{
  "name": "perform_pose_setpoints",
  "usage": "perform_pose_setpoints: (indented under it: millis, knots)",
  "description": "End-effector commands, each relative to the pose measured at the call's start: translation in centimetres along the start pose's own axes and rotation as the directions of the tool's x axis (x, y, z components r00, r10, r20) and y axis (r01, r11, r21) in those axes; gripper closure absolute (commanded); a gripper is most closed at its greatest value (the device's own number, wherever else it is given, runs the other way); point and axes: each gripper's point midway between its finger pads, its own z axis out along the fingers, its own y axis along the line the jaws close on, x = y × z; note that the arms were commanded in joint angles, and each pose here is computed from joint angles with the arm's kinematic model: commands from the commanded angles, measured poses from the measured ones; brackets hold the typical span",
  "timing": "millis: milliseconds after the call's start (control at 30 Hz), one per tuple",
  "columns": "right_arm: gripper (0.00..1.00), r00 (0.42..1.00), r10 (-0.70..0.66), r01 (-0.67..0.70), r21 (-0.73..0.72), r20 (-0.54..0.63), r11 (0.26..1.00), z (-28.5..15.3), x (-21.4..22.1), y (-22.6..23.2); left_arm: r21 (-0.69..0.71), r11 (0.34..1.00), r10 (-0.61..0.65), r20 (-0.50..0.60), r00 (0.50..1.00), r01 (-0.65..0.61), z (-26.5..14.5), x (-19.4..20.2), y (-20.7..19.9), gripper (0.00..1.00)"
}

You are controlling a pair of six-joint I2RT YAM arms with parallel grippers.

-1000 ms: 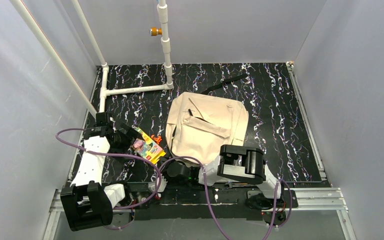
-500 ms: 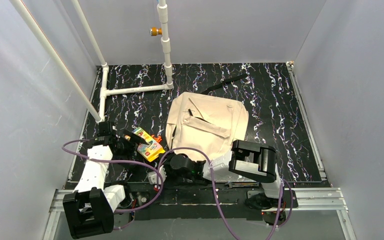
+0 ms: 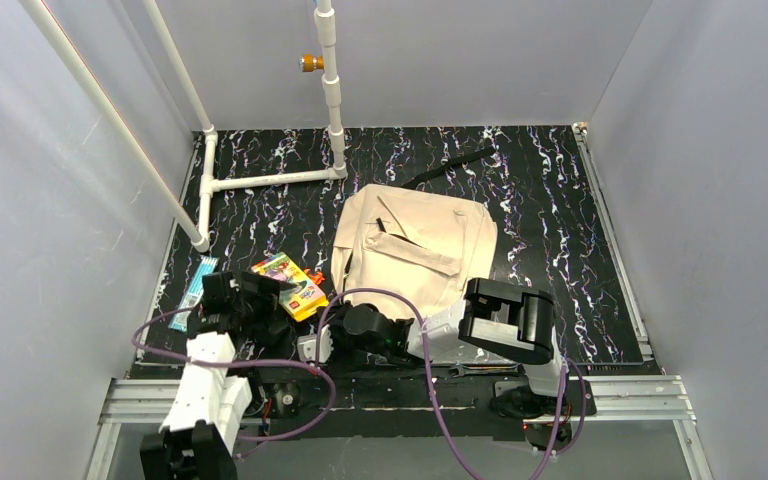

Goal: Pack the student bag
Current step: Pick up the stationery from the center of the board.

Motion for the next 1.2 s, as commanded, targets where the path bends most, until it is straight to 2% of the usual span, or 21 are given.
perform_pose_setpoints:
  millis: [0,67,200,433,600,900,1000,1167]
  knots:
    - [0.99,0.991,0.088,-0.099,0.114,0.104,0.988,-1.0,-2.5,-3.6,0.194,0.981,-0.043,0.158,0.986,0.012,-0.4,-2.5,-3.0,0.06]
    - [0.99,0.989,0.098,-0.111,0.114,0.113,0.987,-1.0,-2.7,-3.7,0.263,0.965,-0.068,0.193,0.979,0.015,-0.5,-3.1,-3.8,0.08]
    - [0.99,0.985,0.115,-0.131,0.119,0.13,0.984,-1.1,-2.9,-3.7,0.354,0.935,-0.105,0.187,0.977,0.033,-0.5,-3.4,-4.9,0.16]
    - [0.99,0.977,0.141,-0.162,0.13,0.157,0.978,-1.4,-3.5,-4.2,0.34,0.94,-0.095,0.146,0.985,0.041,-0.1,-3.0,-5.4,0.35]
    - [0.99,0.97,0.165,-0.188,0.121,0.179,0.975,-1.5,-3.8,-4.1,0.36,0.932,-0.028,0.165,0.986,-0.034,-0.9,-3.1,-6.9,0.48]
    - [0.99,0.956,0.215,-0.239,0.106,0.198,0.965,-1.8,-4.1,-3.9,0.334,0.941,0.002,0.16,0.987,-0.056,-0.7,-2.8,-6.4,0.73]
    - [0.99,0.956,0.218,-0.242,0.106,0.195,0.965,-1.8,-4.0,-3.8,0.327,0.943,0.014,0.152,0.988,-0.064,-0.6,-2.7,-6.3,0.76]
    - [0.99,0.953,0.235,-0.26,0.114,0.193,0.959,-1.8,-3.9,-4.0,0.278,0.955,0.069,0.14,0.988,-0.106,-0.3,-2.5,-5.9,0.73]
